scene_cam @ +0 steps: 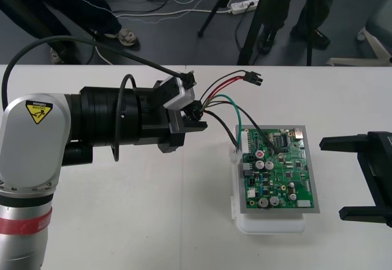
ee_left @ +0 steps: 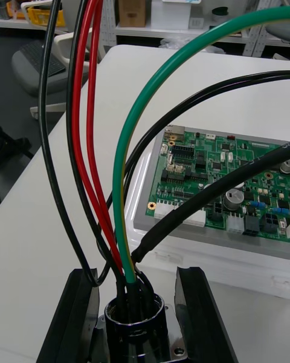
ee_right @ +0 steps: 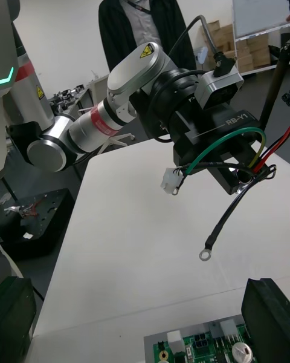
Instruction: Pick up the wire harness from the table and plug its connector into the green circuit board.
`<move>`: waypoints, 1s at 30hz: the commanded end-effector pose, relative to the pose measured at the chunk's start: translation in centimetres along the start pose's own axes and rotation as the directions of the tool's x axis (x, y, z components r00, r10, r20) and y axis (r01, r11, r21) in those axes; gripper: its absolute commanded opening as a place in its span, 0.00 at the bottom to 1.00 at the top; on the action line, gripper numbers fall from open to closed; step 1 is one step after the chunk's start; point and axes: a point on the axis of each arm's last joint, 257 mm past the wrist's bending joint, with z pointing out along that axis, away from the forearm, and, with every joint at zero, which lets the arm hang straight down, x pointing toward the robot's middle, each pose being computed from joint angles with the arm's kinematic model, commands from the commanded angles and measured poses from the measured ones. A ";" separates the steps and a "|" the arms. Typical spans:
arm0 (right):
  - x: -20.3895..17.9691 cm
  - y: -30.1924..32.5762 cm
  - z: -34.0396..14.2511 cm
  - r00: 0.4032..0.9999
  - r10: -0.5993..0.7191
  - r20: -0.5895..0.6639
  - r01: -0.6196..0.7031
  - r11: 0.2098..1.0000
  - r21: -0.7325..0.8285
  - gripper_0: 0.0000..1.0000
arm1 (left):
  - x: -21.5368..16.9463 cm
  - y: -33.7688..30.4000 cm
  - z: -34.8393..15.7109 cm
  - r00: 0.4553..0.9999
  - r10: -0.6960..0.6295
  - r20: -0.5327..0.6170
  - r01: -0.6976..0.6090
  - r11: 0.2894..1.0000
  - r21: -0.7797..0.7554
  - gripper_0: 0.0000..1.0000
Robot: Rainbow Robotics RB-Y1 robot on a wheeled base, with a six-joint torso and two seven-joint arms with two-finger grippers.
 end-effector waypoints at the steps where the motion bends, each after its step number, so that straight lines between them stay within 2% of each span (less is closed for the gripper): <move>1: -0.8 0.2 0.6 0.996 0.087 0.020 -0.088 0.995 0.044 1.00 | -2.7 2.0 0.6 0.999 0.033 0.039 -0.031 0.997 -0.068 0.00; 8: -2.2 -0.7 1.8 0.984 0.161 0.076 -0.170 0.978 0.124 1.00 | -3.4 2.6 1.5 0.997 0.069 0.039 -0.065 0.993 -0.101 0.00; 16: -3.1 -1.3 2.7 0.977 0.192 0.089 -0.206 0.961 0.184 1.00 | -4.3 2.9 1.9 0.995 0.081 0.064 -0.072 0.989 -0.127 0.00; 22: -4.4 -2.1 3.0 0.950 0.260 0.170 -0.295 0.929 0.226 1.00 | -5.0 3.2 2.3 0.992 0.105 0.074 -0.092 0.984 -0.152 0.00; 30: -6.1 -3.5 3.2 0.931 0.275 0.239 -0.341 0.888 0.307 1.00 | -5.1 3.5 2.3 0.991 0.109 0.077 -0.095 0.982 -0.165 0.00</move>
